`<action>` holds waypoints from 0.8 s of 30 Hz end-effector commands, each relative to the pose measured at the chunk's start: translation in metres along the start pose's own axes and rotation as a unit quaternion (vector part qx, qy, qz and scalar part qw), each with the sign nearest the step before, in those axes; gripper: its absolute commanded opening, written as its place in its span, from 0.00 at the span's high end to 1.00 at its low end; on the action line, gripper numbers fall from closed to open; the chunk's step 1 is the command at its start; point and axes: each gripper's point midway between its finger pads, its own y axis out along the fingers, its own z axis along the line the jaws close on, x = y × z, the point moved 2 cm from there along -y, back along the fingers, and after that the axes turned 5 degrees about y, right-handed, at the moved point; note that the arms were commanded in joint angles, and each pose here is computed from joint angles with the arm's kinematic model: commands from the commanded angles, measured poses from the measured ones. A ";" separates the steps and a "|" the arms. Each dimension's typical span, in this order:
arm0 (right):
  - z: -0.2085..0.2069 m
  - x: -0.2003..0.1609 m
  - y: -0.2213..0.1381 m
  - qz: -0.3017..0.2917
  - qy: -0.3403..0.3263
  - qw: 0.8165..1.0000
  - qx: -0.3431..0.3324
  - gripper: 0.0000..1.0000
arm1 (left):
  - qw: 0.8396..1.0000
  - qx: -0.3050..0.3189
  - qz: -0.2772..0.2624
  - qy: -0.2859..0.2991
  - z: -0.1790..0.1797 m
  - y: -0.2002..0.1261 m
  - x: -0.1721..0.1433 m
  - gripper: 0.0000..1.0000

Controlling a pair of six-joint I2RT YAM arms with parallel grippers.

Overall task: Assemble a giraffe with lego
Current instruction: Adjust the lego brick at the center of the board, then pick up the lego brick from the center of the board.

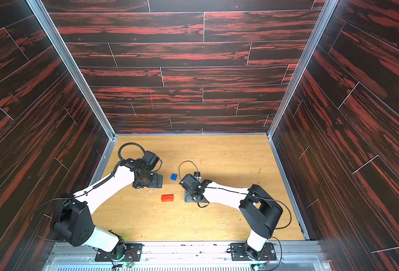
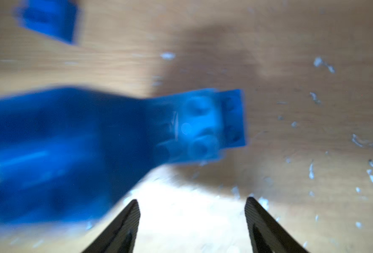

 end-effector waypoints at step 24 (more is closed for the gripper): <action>0.128 -0.002 0.016 0.091 -0.099 0.990 0.031 0.02 | 0.996 -0.003 -0.018 -0.083 0.065 -0.018 -0.021 0.00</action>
